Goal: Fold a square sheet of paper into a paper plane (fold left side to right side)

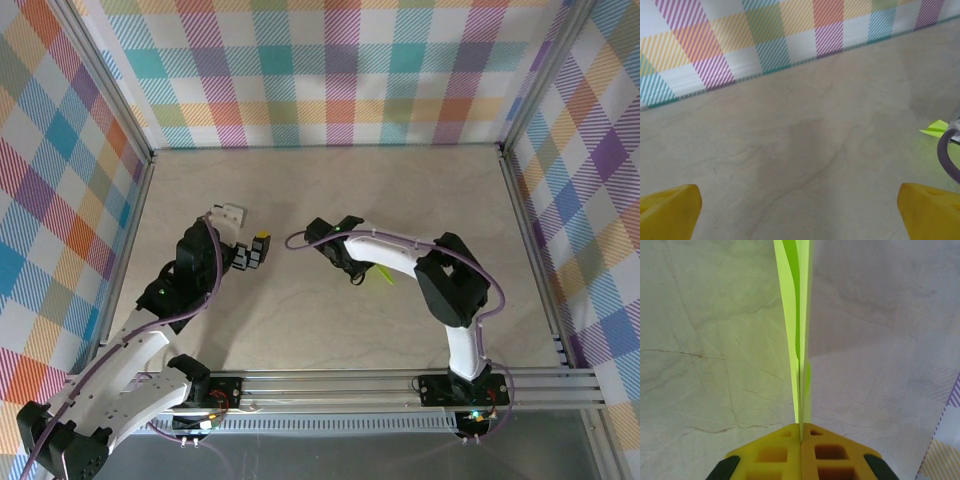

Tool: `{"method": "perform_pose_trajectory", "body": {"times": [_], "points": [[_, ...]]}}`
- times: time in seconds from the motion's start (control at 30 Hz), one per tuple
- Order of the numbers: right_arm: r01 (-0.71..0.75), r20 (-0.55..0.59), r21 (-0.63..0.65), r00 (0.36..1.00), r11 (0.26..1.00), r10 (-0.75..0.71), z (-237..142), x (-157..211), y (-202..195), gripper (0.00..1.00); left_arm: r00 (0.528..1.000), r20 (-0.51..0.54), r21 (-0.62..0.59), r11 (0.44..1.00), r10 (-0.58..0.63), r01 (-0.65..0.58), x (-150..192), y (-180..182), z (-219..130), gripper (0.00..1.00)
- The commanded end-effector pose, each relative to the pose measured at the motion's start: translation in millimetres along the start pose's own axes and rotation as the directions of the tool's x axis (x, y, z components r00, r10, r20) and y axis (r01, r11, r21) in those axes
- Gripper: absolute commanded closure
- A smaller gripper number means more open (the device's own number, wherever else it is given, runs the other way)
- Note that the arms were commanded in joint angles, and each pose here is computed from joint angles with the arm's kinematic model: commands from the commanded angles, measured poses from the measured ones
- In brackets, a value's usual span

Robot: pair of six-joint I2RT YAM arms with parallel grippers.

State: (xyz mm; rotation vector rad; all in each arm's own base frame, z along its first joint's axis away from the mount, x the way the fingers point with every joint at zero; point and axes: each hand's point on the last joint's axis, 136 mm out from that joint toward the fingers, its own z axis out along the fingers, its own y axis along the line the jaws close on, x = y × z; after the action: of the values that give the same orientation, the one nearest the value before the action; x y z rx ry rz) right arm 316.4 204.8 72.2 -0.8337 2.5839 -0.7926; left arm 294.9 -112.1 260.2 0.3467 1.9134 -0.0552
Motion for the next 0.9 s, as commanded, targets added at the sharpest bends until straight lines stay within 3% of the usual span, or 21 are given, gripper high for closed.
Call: {"method": "perform_pose_trajectory", "body": {"times": [0.0, 0.17, 0.5, 0.87], "points": [[0.006, -0.03, -0.023, 1.0, 1.0, -0.007, -2, 2, 7, 0.92, 0.999, 0.052, -0.044, 0.999, -0.009, 0.011, -13, 10, -2, 0.0], [0.022, -0.053, -0.111, 0.998, 0.994, -0.028, 3, 5, 28, 0.9, 0.998, 0.054, -0.044, 0.999, -0.016, 0.018, -12, 10, -1, 0.0], [0.012, -0.041, -0.251, 0.999, 0.968, -0.023, 0, 3, 54, 0.75, 0.999, 0.045, -0.038, 0.999, -0.016, 0.018, -10, 10, 0, 0.0], [-0.086, 0.028, -0.44, 0.994, 0.894, 0.109, -23, -6, 59, 0.49, 1.0, 0.025, -0.03, 0.999, -0.018, 0.019, -5, 7, 4, 0.0]]}}
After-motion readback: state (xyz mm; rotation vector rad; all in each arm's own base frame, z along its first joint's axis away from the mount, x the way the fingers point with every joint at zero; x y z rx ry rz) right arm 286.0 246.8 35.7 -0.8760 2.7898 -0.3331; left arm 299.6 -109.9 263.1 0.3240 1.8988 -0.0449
